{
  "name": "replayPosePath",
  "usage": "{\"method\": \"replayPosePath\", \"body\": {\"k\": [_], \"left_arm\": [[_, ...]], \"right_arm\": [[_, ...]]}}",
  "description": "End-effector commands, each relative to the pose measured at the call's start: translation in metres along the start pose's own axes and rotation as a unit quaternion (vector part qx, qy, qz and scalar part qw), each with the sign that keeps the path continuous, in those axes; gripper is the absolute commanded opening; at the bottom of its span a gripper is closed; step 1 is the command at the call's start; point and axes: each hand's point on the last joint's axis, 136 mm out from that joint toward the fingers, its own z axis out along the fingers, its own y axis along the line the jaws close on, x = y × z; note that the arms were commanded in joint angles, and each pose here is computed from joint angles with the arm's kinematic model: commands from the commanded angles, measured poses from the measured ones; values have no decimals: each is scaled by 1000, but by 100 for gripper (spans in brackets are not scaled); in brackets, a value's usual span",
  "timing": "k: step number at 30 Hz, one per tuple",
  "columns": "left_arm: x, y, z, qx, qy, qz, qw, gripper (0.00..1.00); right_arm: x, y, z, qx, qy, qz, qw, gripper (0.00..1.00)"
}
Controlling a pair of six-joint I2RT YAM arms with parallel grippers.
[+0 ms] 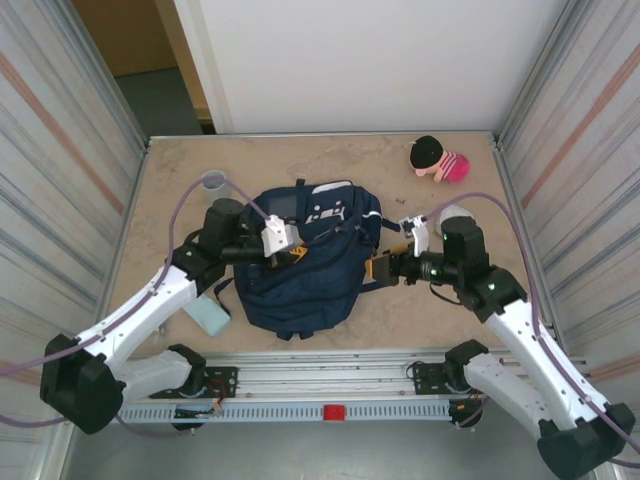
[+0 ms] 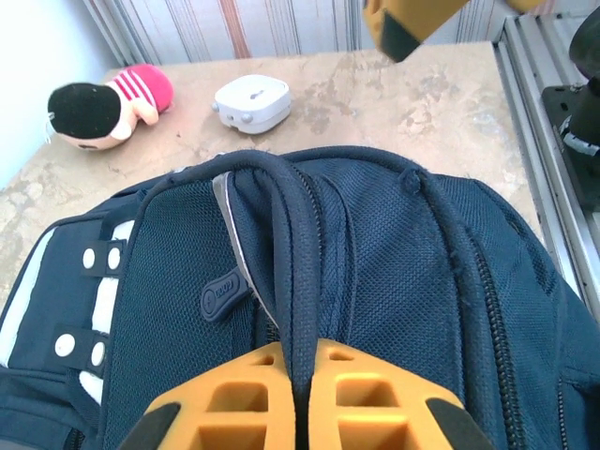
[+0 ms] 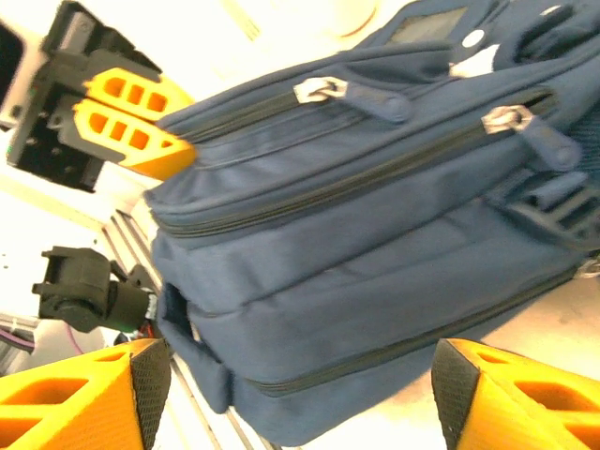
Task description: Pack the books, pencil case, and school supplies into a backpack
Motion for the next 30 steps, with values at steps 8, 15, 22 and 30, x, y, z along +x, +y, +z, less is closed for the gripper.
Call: {"method": "replayPosePath", "body": {"k": [8,15,22,30], "left_arm": [[-49,-11,-34,18,-110,103,989,0],[-42,-13,-31,25,-109,100,989,0],[-49,-15,-39,28,-122,105,987,0],[-57,-15,-42,39,-129,104,985,0]], "right_arm": [[-41,-39,14,-49,-5,-12,999,78],[-52,-66,48,-76,-2,-3,997,80],[-53,-58,64,-132,-4,-44,990,82],[-39,-49,90,-189,38,-41,980,84]]}}
